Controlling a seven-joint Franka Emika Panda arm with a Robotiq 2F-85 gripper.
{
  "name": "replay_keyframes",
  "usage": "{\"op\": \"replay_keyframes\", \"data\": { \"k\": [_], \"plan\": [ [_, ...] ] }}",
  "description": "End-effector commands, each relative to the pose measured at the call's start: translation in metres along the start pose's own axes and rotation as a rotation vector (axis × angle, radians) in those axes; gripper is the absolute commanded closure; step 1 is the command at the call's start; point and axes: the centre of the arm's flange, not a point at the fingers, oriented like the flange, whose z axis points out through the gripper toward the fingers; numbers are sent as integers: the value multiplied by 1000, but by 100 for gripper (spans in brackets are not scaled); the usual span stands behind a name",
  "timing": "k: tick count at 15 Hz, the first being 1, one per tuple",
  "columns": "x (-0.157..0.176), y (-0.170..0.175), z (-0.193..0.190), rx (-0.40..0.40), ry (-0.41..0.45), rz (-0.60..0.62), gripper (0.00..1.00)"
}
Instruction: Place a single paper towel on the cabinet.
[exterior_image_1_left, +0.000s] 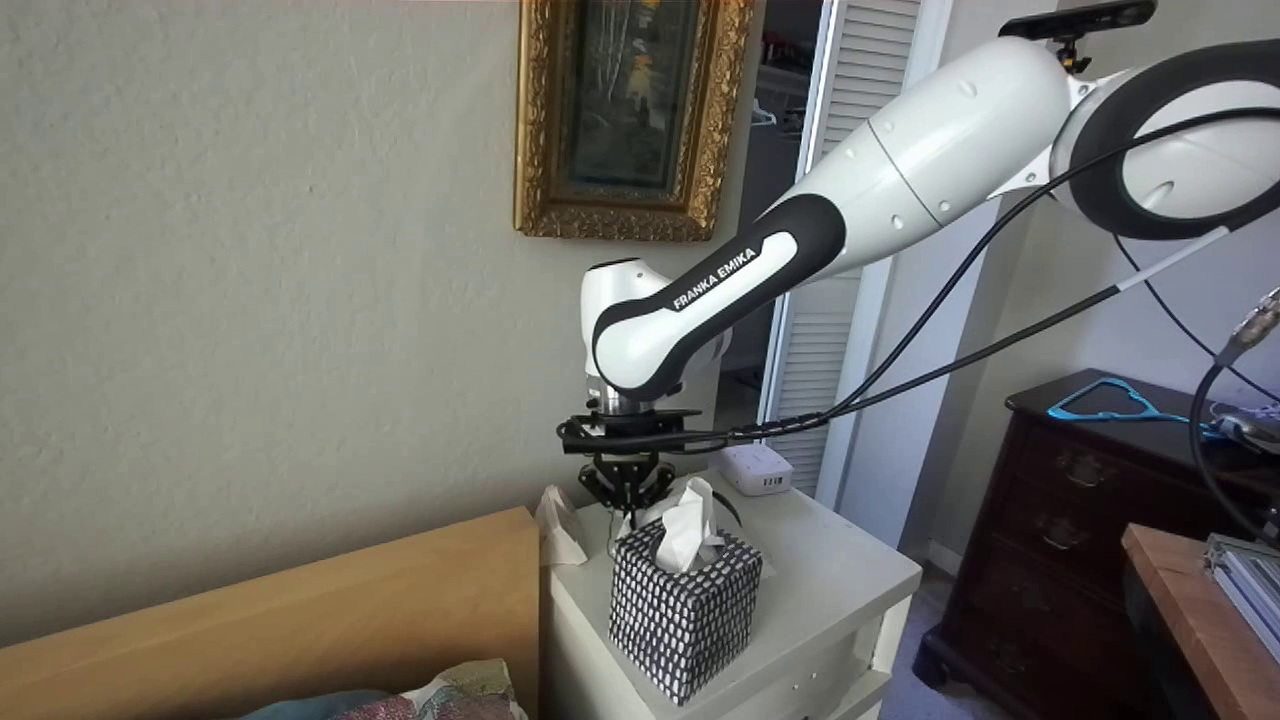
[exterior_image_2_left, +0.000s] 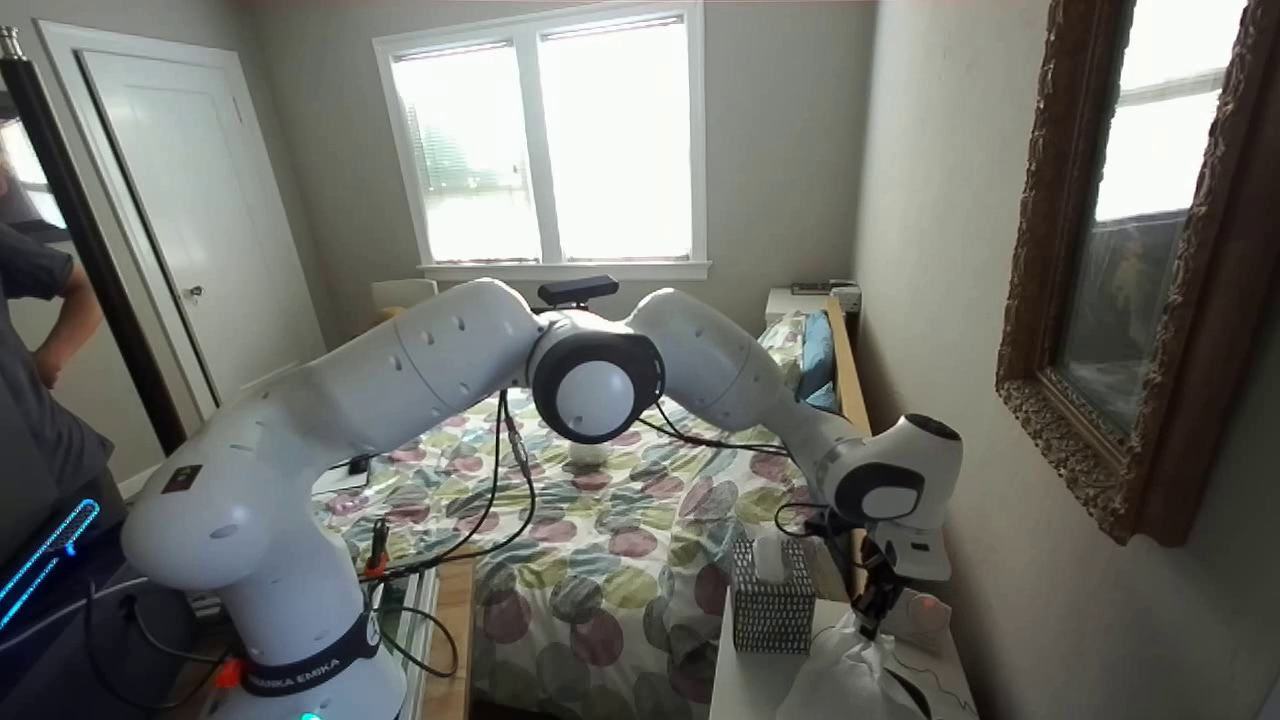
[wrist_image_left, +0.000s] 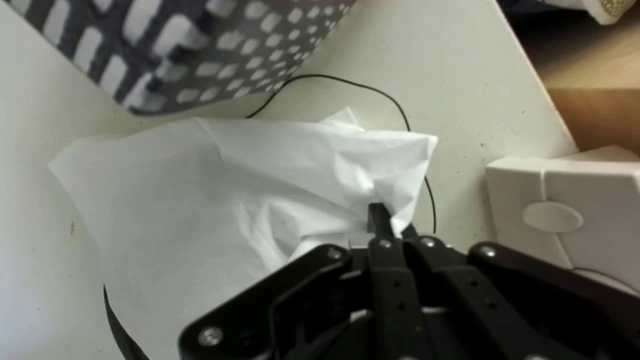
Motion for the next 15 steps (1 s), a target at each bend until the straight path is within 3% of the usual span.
{"op": "replay_keyframes", "data": {
  "k": [1, 7, 15],
  "plan": [
    [11, -9, -4, 12, 2, 1, 100],
    [52, 9, -7, 18, 15, 92, 100],
    [118, 66, -7, 8, 38, 310, 100]
  ]
}}
